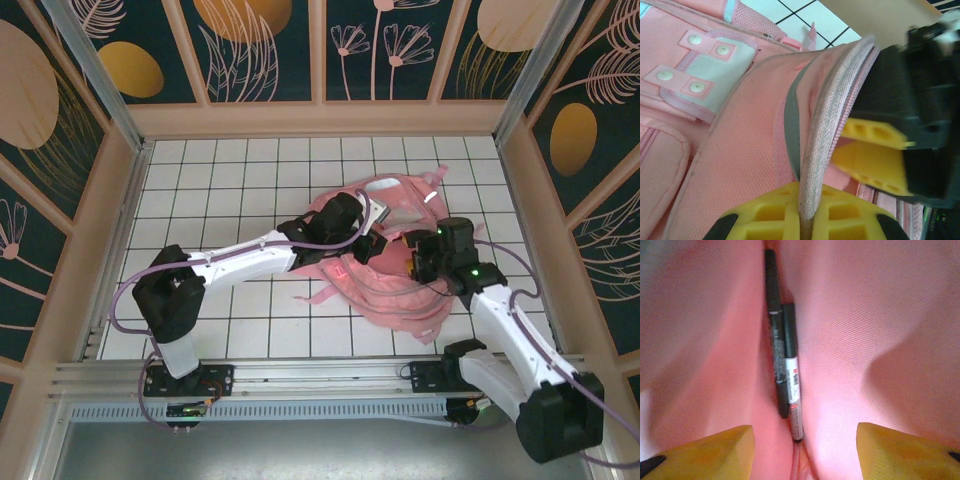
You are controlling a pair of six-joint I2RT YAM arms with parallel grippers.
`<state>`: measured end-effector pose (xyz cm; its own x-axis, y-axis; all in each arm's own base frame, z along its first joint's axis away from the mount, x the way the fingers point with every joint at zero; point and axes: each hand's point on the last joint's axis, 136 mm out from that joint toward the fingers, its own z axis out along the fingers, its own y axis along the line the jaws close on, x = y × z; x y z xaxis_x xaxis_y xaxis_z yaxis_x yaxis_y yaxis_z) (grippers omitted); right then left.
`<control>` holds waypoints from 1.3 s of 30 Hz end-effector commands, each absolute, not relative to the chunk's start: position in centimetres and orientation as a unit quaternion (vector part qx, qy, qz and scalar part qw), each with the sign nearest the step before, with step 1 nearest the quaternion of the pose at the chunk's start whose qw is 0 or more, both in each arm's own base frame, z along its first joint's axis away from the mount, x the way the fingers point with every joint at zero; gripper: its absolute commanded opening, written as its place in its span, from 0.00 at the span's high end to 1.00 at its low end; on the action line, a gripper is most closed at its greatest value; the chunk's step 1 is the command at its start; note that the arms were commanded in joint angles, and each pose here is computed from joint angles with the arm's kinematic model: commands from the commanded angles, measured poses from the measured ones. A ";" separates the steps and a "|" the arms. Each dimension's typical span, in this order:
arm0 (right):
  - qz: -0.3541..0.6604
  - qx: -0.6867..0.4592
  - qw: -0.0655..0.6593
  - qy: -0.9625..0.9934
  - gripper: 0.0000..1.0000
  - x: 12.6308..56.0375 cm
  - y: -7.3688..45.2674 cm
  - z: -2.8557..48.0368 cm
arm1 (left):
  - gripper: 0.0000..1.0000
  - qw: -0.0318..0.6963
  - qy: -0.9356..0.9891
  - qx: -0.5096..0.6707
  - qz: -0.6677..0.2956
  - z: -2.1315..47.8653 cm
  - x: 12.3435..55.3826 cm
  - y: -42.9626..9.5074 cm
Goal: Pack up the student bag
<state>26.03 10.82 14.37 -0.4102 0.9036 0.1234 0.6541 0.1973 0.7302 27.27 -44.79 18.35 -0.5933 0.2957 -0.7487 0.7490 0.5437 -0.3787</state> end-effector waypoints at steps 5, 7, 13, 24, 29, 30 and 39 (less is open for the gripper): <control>0.250 0.476 0.266 0.800 0.44 22.8 4.8 16.4 | 0.30 0.373 0.691 0.496 -0.369 22.2 25.5 -45.2; 0.231 0.451 0.269 0.819 0.43 22.7 3.8 16.5 | 0.26 0.388 0.675 0.515 -0.359 23.2 26.3 -44.3; 0.250 0.386 0.268 0.847 0.42 25.4 2.5 17.0 | 0.18 0.427 0.685 0.451 -0.381 24.6 33.5 -42.5; 0.288 0.269 0.235 0.889 0.79 30.8 4.8 11.2 | 0.27 0.348 0.848 0.352 -0.188 8.2 40.2 -39.2; 0.317 0.174 0.252 0.897 0.83 33.8 9.1 11.2 | 0.26 0.301 0.832 0.394 -0.250 6.8 32.3 -36.0; 0.320 0.161 0.250 0.899 0.84 34.4 10.0 10.9 | 0.26 0.290 0.836 0.394 -0.247 6.5 31.0 -34.8; 0.386 0.053 0.211 0.896 0.83 40.6 22.2 8.3 | 0.27 0.289 0.812 0.418 -0.285 10.7 23.3 -29.8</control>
